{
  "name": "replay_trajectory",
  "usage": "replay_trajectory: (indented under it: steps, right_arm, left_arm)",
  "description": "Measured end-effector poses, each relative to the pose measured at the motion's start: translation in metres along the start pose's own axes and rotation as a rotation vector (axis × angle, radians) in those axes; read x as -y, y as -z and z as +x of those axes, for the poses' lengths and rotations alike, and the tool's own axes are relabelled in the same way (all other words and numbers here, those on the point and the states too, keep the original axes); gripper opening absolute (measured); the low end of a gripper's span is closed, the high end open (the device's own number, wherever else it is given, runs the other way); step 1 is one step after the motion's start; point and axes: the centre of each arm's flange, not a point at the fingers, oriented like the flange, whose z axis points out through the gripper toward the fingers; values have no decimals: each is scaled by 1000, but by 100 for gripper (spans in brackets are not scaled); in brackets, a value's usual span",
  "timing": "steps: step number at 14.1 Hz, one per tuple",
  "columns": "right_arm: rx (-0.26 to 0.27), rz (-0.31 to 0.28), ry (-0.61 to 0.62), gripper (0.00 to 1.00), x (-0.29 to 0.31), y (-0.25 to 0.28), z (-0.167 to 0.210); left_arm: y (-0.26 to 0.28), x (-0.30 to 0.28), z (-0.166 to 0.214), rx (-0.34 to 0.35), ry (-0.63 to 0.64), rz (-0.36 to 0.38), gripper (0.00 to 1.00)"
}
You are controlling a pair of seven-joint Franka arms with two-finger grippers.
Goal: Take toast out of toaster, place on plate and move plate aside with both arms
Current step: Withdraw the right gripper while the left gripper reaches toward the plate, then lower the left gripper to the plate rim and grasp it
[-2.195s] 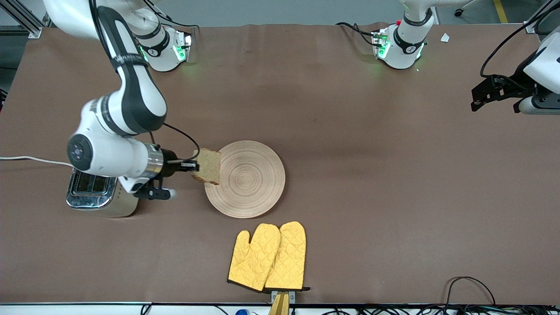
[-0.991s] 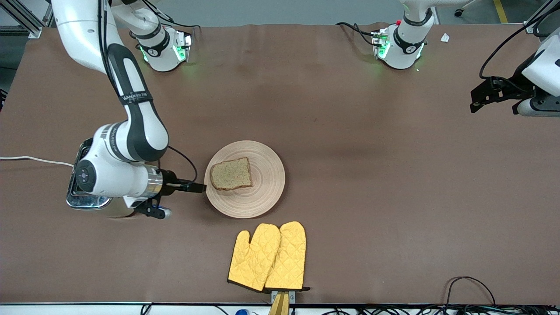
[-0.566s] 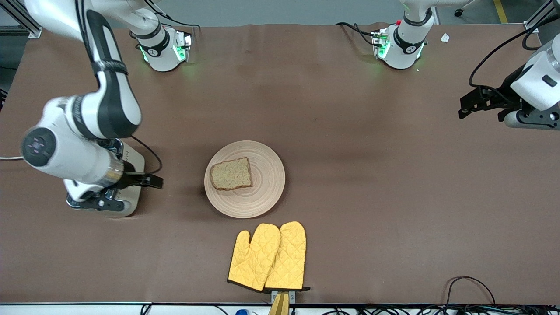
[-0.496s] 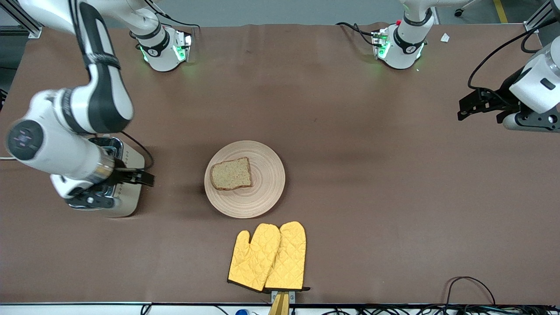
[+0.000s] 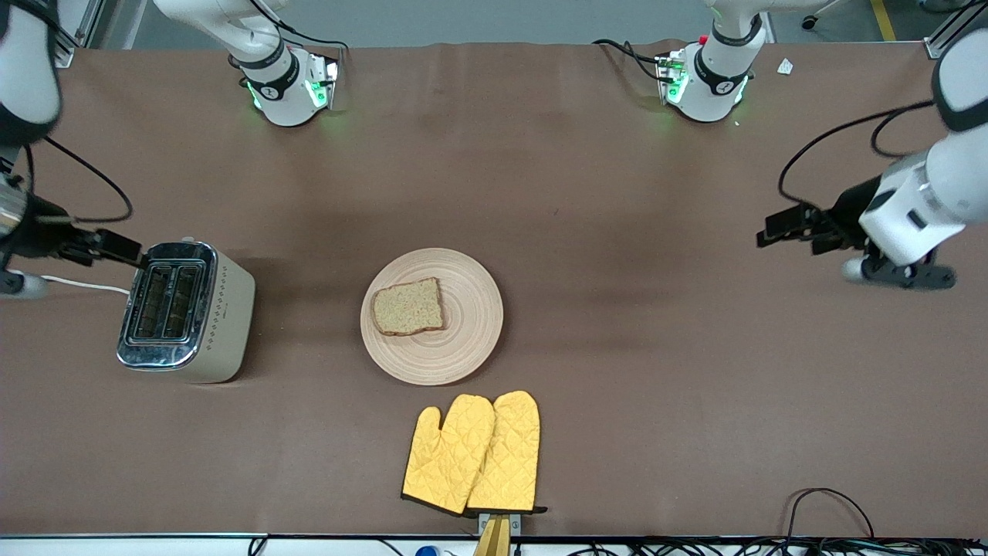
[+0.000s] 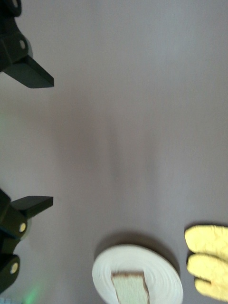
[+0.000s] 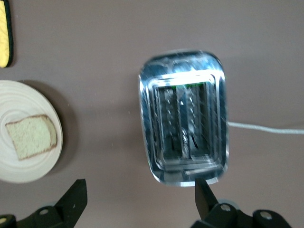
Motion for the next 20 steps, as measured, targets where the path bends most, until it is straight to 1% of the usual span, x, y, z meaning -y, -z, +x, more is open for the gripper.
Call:
replay_trajectory:
  steps: [2,3,5,7,10,11,12,14,16,18,19,20]
  right_arm:
    - [-12,10,-5,100,-8,19,-19]
    - [-23,1,-1,100,-11,24,-31]
    - [-46,-43,16,100,-16,37,-56]
    - [-56,-65,35,100,-12,65,-76]
    - [-51,-83,36,100,0,108,-84]
    - [-59,-86,39,100,4,114,-82]
    - [-65,-89,47,100,10,115,-78]
    - [-71,-93,59,100,20,117,-72]
    - [-70,-96,61,100,22,117,-69]
    - [-65,-98,61,100,22,114,-67]
    - [-61,-99,60,100,22,112,-66]
    - [-58,-99,59,100,22,111,-64]
  left_arm:
    - [-34,5,22,29,29,-120,100]
    - [-51,6,31,41,26,-181,100]
    - [-85,9,48,54,-4,-285,100]
    - [-122,8,64,60,-16,-367,100]
    - [-177,-20,80,49,-30,-456,100]
    - [-195,-32,83,44,-37,-479,100]
    - [-213,-45,85,41,-42,-511,97]
    - [-250,-64,86,51,-40,-580,96]
    - [-288,-71,86,70,-32,-636,83]
    - [-321,-77,87,61,-20,-671,82]
    - [-336,-82,86,56,-8,-685,77]
    - [-352,-90,83,56,2,-697,77]
